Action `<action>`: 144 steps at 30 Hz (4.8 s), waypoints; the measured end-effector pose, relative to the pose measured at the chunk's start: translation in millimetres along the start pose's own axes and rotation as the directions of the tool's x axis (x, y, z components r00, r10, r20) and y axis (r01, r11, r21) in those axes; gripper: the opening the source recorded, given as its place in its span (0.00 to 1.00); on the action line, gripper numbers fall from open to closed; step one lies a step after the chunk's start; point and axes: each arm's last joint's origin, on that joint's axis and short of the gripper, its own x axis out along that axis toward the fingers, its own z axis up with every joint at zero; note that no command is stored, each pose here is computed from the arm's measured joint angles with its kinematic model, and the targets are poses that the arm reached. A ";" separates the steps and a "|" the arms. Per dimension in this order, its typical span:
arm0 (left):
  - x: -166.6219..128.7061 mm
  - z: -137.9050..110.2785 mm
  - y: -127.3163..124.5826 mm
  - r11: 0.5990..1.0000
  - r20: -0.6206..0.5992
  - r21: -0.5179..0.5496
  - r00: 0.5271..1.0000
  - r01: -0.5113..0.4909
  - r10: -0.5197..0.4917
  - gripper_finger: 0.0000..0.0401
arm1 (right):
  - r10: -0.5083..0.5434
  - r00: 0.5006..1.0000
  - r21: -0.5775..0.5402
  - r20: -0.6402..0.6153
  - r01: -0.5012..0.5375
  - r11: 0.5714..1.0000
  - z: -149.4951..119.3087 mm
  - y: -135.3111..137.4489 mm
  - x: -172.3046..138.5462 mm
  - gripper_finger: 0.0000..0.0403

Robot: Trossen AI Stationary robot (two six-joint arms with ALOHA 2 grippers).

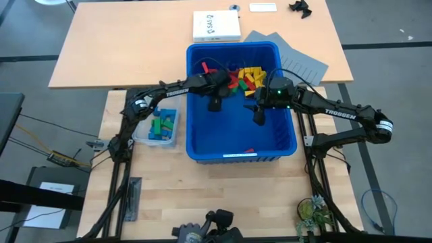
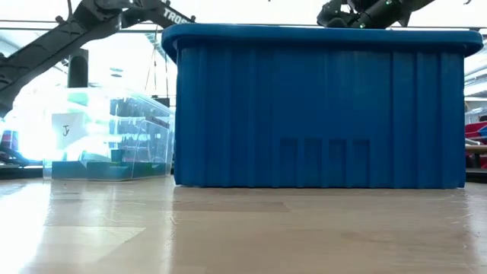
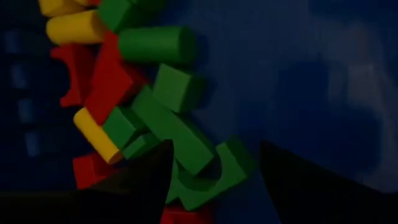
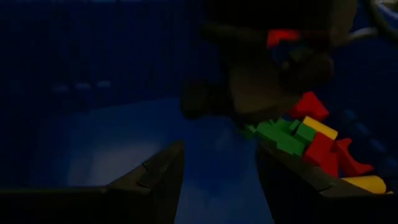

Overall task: Sort blocks
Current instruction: Put the green block into the transparent bin

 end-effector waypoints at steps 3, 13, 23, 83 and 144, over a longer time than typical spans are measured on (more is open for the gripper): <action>10.7 -2.1 -4.8 0.997 -0.048 0.072 0.999 0.004 0.000 0.61 | 0.004 1.000 0.001 -0.002 -0.004 1.000 -0.2 0.2 0.0 0.49; 29.8 -16.9 -12.0 0.999 -0.186 0.016 0.982 0.040 -0.036 0.61 | 0.034 0.999 0.002 -0.010 -0.034 0.999 -14.1 4.1 6.8 0.49; 44.3 -28.2 -10.4 0.990 -0.151 -0.038 0.979 0.136 -0.140 0.54 | 0.032 0.999 0.008 -0.002 -0.032 0.999 -19.6 5.3 10.0 0.49; -284.9 -133.2 -82.0 0.598 0.064 -0.795 0.965 -0.104 0.253 0.14 | -0.008 0.996 0.132 0.093 -0.004 0.991 -9.1 3.3 -11.0 0.49; -197.0 6.6 31.7 0.692 0.320 -0.719 0.914 0.062 0.250 0.60 | -0.138 0.989 0.256 0.057 0.119 0.959 -14.6 -15.5 3.5 0.56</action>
